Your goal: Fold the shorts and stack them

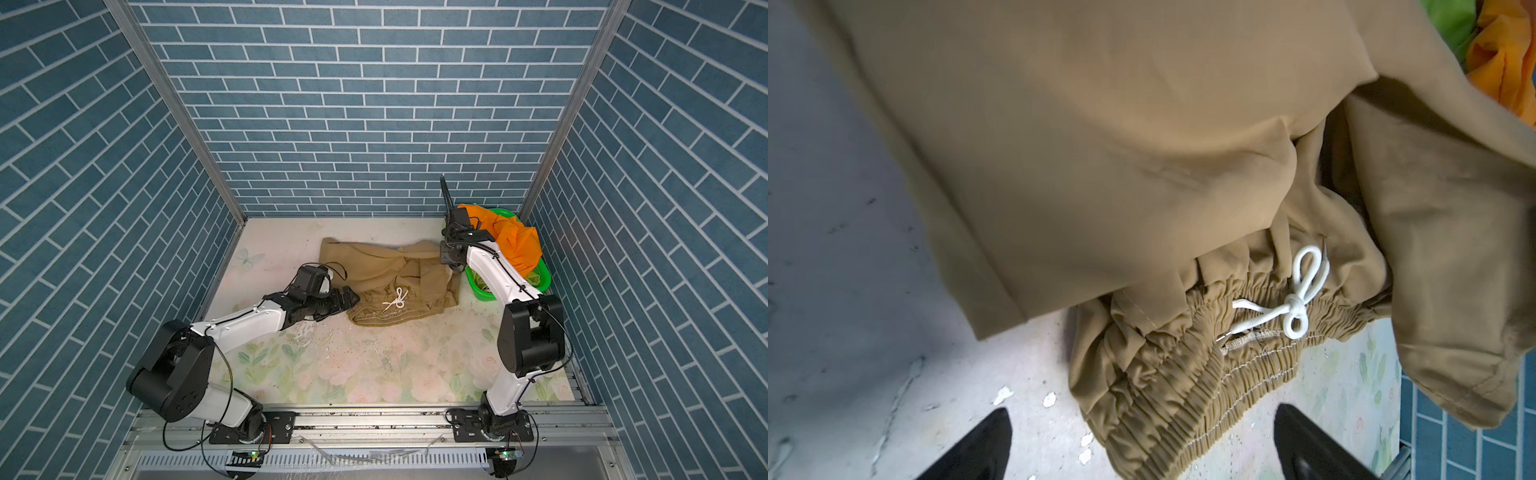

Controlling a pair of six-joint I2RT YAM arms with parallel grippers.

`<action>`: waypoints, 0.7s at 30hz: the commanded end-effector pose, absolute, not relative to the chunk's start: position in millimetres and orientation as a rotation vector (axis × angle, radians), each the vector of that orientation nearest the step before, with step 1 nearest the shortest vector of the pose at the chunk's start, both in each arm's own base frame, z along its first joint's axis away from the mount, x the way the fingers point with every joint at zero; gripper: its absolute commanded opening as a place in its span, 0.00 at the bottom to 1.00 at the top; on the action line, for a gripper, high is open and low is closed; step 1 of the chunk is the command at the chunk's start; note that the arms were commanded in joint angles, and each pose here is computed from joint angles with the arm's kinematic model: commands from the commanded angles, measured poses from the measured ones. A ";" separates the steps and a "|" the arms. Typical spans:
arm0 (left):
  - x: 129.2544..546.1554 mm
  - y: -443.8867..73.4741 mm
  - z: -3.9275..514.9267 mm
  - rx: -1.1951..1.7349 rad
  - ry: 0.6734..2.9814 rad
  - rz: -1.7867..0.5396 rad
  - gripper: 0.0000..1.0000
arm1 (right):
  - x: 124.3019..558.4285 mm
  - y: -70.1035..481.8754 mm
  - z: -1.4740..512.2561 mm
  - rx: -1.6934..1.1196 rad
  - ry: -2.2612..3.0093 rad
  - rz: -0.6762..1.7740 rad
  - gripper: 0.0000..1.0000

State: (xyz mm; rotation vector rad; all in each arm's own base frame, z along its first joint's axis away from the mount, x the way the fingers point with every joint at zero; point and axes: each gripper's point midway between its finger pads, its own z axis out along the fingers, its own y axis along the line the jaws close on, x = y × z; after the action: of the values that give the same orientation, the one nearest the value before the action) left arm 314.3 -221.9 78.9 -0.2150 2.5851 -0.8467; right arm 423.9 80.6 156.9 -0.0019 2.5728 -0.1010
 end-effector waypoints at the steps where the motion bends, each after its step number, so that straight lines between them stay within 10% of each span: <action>1: 310.5 -234.9 76.7 -0.161 2.612 -0.886 1.00 | 403.8 57.1 138.0 -0.037 2.634 -0.223 0.03; 9: 295.0 -245.0 52.1 -0.129 2.709 -0.856 1.00 | 395.6 60.6 152.2 0.017 2.596 -0.112 0.60; 13: 296.0 -250.2 42.3 -0.119 2.745 -0.848 0.96 | 392.6 70.1 151.1 0.031 2.580 -0.019 0.70; 21: 301.8 -264.1 21.1 -0.010 2.846 -0.828 0.15 | 385.6 77.1 142.0 0.044 2.579 0.057 0.70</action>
State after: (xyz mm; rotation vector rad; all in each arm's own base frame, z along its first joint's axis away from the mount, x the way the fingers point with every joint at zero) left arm 305.3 -260.9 25.0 -0.0890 2.7966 -0.8481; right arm 387.2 71.2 133.4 0.0139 2.6084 -0.0125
